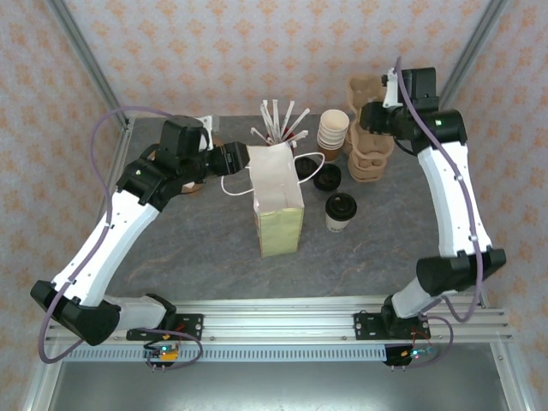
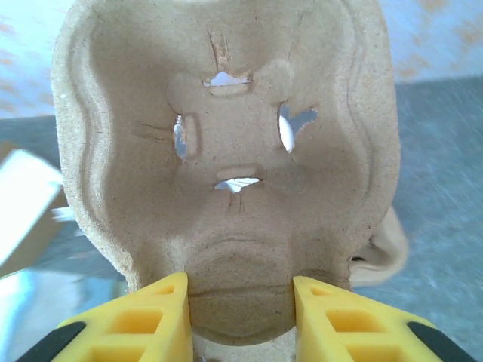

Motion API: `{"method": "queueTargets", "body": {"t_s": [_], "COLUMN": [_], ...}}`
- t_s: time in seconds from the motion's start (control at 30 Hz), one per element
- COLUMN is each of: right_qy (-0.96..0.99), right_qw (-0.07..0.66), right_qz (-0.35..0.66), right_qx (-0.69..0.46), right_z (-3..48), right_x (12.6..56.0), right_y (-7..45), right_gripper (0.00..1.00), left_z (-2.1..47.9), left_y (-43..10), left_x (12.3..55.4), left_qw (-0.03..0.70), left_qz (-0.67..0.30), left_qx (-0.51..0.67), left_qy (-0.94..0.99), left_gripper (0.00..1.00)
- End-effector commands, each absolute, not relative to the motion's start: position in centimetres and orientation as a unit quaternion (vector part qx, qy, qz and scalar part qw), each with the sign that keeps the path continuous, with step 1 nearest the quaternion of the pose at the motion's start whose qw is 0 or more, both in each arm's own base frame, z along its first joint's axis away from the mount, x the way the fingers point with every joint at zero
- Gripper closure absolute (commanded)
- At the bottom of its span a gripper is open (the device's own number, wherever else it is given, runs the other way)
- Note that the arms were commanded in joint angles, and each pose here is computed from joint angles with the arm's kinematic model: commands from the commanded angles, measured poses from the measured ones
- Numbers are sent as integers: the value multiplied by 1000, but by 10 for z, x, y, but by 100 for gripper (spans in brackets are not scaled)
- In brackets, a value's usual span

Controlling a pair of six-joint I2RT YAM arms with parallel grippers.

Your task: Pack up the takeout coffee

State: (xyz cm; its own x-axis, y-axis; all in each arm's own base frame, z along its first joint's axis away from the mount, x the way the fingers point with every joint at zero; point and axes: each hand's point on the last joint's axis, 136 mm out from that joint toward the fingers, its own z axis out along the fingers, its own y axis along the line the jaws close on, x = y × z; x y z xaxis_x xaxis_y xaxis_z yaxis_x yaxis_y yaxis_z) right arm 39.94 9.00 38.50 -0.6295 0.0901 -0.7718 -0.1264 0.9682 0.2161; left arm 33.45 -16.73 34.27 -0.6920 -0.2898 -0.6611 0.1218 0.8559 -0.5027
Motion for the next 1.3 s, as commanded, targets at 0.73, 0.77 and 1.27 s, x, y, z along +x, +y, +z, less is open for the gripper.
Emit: {"method": "queueTargets", "body": {"t_s": [0.73,0.77,1.27], "right_qy": [843,844,859], "right_qw": [411,410,382], "right_qz": [299,296,296], "right_qx": [-177,-177,-166], "right_z": [425,423,409], "right_x": [313,313,302], "right_y": [272,271,278], "right_gripper": [66,66,67], "left_z": [326,325,330], "left_y": [-148,-147,-148], "left_x": [391,391,393], "left_qw": [393,391,407], "left_qz": [-193,-190,-192], "left_qx": [19,17,47], "left_qy": [899,900,892], "left_gripper": [32,32,32]}}
